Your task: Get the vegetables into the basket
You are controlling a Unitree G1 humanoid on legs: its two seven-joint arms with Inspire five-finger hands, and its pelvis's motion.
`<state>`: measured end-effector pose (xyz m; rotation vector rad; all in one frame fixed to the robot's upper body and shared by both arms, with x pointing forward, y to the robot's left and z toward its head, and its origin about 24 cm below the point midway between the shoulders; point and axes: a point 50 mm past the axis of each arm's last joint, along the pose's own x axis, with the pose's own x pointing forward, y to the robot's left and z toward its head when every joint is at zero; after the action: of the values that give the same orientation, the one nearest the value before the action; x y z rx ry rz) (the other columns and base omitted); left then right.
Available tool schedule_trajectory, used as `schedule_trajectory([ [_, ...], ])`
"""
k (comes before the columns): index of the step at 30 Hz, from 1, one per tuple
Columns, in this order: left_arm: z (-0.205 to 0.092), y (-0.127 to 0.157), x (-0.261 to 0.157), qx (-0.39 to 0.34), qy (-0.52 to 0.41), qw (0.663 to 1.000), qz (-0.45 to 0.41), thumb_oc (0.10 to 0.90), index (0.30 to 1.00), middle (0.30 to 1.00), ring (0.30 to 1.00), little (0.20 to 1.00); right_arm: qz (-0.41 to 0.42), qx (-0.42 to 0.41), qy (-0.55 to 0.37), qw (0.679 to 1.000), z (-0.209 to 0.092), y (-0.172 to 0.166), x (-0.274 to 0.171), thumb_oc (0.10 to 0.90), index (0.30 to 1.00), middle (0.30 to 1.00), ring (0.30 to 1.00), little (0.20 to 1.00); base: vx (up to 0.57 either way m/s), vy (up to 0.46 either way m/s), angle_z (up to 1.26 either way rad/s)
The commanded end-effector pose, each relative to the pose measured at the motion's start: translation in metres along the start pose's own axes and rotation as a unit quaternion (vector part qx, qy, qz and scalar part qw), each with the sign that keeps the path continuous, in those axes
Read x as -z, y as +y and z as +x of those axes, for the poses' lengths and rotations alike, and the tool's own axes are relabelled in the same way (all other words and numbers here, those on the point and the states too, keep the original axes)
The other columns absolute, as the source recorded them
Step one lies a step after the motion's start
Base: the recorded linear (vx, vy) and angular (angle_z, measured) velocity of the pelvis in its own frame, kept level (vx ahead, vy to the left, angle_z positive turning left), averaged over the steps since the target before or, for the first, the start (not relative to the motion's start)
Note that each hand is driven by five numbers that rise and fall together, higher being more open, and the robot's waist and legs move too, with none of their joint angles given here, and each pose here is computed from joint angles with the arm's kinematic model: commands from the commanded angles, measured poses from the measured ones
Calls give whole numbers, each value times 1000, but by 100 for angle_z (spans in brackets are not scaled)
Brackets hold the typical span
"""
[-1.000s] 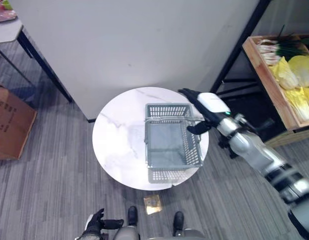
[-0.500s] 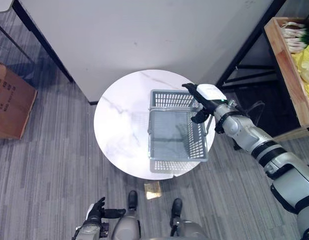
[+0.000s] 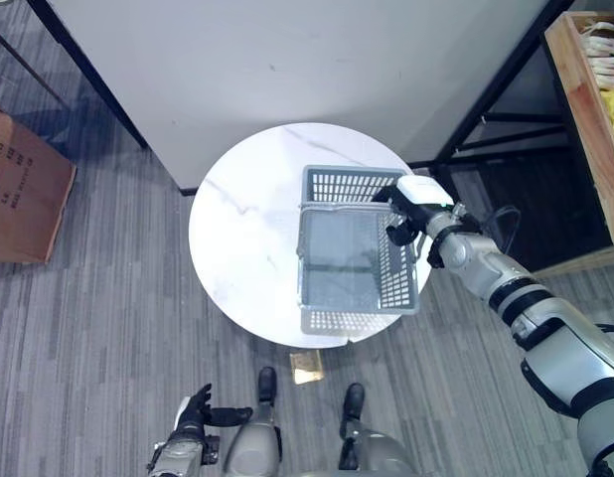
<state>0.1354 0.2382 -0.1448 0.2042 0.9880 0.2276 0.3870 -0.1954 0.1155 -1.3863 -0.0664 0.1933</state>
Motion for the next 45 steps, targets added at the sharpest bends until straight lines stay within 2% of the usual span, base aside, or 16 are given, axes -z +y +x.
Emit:
schedule_trajectory([
  [1, -4, 10, 21, -16, 38, 998, 42, 900, 1000, 1000, 1000, 1000, -30, 83, -27, 996, 17, -51, -21, 400, 300, 300, 300, 300, 0, 0, 0],
  [7, -4, 11, 24, -17, 45, 998, 45, 900, 1000, 1000, 1000, 1000, -28, 85, -28, 996, 13, -50, -17, 400, 300, 300, 300, 300, 0, 0, 0],
  [10, -6, 14, 28, -21, 53, 998, 42, 900, 1000, 1000, 1000, 1000, -29, 111, -72, 991, 6, -65, -27, 400, 300, 300, 300, 300, 0, 0, 0],
  [15, -9, 19, 38, -24, 71, 996, 43, 900, 1000, 1000, 1000, 1000, -25, 137, -140, 980, -23, -79, -30, 400, 300, 300, 300, 300, 21, 3, -2],
  [18, -13, 22, 50, -22, 92, 995, 41, 900, 1000, 1000, 1000, 1000, -9, 129, -177, 976, -59, -81, -21, 400, 300, 300, 300, 300, 47, -10, -8],
  [20, -14, 24, 54, -24, 99, 994, 40, 900, 1000, 1000, 1000, 1000, -12, 125, -187, 974, -72, -83, -18, 400, 300, 300, 300, 300, 45, -15, -13],
  [23, -17, 25, 63, -24, 113, 992, 42, 900, 1000, 1000, 1000, 1000, -21, 112, -187, 976, -92, -80, -8, 400, 300, 300, 300, 300, 62, -4, -14],
  [28, -16, 28, 59, -32, 103, 994, 31, 900, 1000, 1000, 1000, 1000, -35, 121, -179, 976, -106, -77, 0, 400, 300, 300, 300, 300, -27, 49, -16],
  [32, -14, 32, 52, -34, 95, 994, 36, 900, 1000, 1000, 1000, 1000, -37, 114, -137, 983, -123, -62, 20, 400, 300, 300, 300, 300, -82, 183, -21],
  [39, -8, 41, 32, -36, 53, 997, 53, 900, 1000, 1000, 1000, 1000, -24, 127, -114, 985, -122, -58, 27, 400, 300, 300, 300, 300, -222, 152, -69],
  [45, -16, 56, 52, -65, 85, 994, 31, 900, 1000, 1000, 1000, 1000, -4, 124, -117, 985, -114, -55, 25, 400, 300, 300, 300, 300, -146, 101, -127],
])
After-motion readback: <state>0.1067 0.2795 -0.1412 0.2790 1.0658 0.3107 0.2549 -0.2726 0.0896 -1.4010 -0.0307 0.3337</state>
